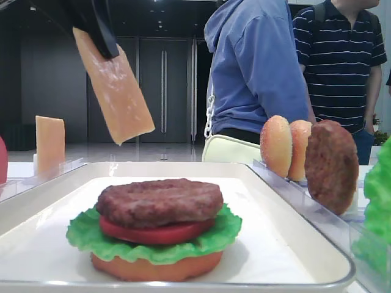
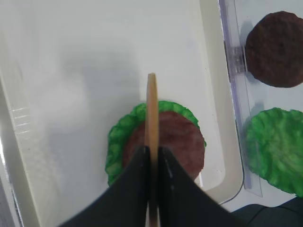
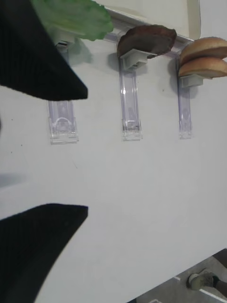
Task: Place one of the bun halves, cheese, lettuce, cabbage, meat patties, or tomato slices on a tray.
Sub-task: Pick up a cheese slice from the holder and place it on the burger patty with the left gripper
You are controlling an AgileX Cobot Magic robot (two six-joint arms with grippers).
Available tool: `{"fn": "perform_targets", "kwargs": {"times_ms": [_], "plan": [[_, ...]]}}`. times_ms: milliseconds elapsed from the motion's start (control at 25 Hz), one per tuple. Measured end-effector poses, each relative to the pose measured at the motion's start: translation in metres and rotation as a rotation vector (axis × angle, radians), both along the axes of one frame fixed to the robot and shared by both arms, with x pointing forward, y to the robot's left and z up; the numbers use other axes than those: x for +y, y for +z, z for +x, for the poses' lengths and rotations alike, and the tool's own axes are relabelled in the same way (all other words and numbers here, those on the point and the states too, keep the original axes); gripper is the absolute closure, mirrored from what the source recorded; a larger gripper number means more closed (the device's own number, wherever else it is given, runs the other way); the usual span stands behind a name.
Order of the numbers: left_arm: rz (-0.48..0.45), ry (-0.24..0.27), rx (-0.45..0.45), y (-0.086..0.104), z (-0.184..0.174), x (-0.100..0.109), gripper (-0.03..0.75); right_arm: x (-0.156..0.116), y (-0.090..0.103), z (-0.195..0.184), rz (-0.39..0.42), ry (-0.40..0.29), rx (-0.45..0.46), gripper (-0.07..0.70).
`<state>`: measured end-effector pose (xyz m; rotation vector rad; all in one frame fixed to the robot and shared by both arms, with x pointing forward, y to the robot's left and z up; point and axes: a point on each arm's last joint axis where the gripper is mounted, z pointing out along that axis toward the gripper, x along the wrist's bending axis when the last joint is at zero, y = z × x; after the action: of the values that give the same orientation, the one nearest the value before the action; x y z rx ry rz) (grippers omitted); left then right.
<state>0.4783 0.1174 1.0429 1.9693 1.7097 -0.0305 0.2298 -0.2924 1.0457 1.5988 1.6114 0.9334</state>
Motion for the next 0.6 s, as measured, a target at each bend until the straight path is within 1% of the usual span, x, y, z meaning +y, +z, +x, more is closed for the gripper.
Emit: {"fn": "perform_targets", "kwargs": {"times_ms": [400, 600], "plan": [[-0.049, -0.089, -0.03, 0.003, -0.018, -0.028, 0.694, 0.0, 0.0, 0.0, 0.0, 0.0, 0.0, 0.16], [-0.068, -0.123, -0.041, 0.004, -0.027, -0.039, 0.694, 0.0, 0.0, 0.0, 0.0, 0.0, 0.0, 0.16]]}}
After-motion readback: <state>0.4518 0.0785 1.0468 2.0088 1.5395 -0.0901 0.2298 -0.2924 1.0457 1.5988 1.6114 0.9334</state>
